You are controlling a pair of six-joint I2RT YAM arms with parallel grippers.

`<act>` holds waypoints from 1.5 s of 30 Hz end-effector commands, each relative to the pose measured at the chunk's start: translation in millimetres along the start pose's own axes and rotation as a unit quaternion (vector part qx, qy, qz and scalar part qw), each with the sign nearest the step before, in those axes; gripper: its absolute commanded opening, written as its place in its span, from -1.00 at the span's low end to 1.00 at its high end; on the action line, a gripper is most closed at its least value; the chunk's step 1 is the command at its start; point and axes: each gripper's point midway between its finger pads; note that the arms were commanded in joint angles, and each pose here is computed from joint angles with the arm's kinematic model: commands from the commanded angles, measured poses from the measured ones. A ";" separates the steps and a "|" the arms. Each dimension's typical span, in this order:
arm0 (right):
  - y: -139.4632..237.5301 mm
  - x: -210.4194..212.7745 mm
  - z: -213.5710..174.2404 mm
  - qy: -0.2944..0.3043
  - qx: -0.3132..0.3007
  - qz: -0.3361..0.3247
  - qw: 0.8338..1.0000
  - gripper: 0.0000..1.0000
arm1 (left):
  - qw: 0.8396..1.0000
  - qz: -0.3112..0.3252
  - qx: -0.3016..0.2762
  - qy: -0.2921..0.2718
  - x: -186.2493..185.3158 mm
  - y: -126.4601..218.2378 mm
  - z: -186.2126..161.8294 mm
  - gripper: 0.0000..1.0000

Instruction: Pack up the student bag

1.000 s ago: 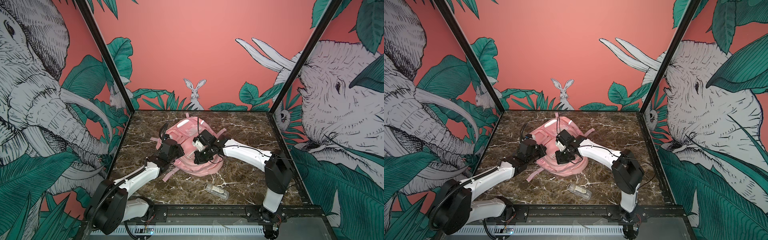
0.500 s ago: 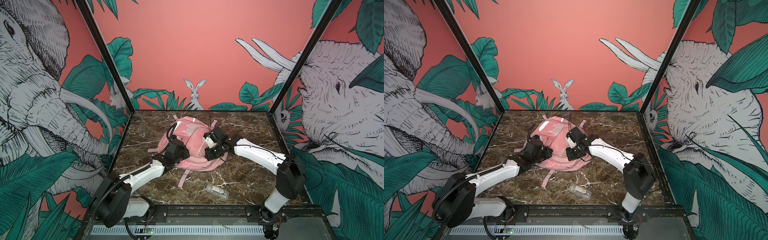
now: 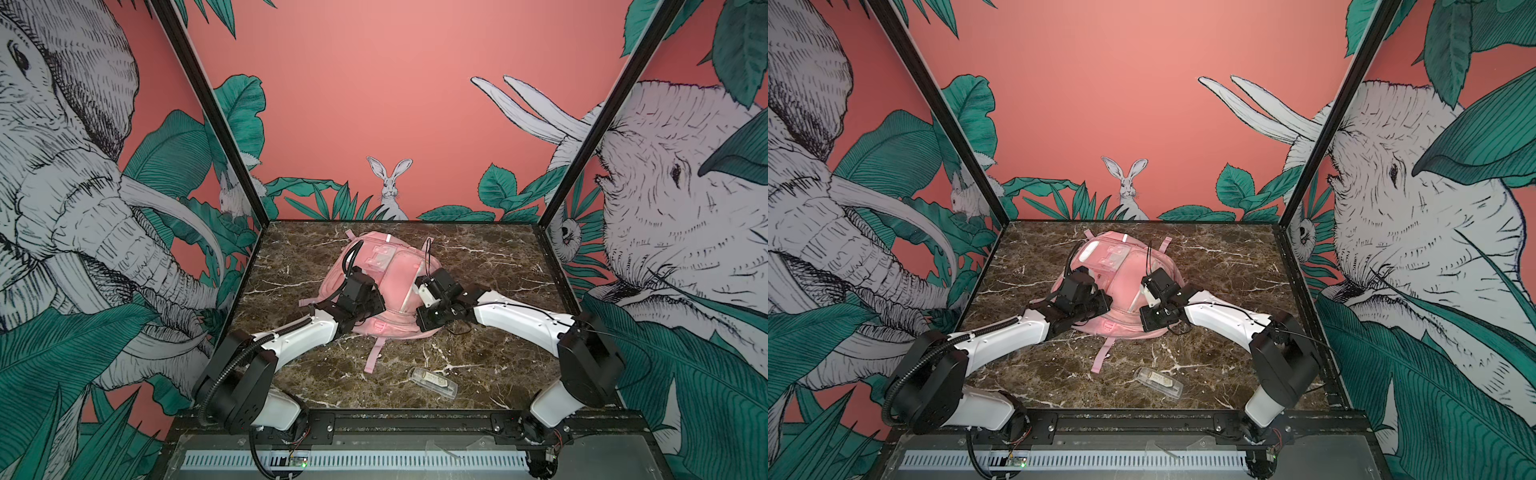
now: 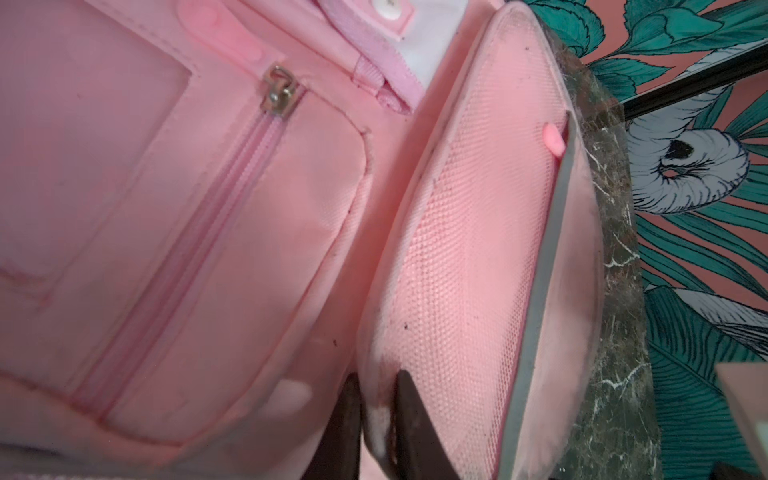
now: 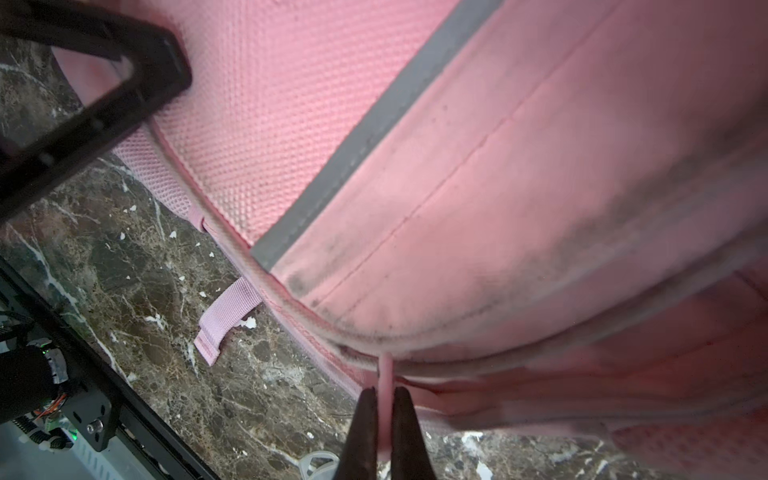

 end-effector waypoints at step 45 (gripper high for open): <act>-5.7 -8.3 9.6 0.031 -0.019 -0.031 0.999 -0.91 | 1.000 -0.023 -0.007 -0.009 -17.2 2.9 9.3 -0.72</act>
Point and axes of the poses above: each gripper's point midway between its finger pads, its own y axis back along the fingers, its own x axis along the line the jaws close on, z = x × y
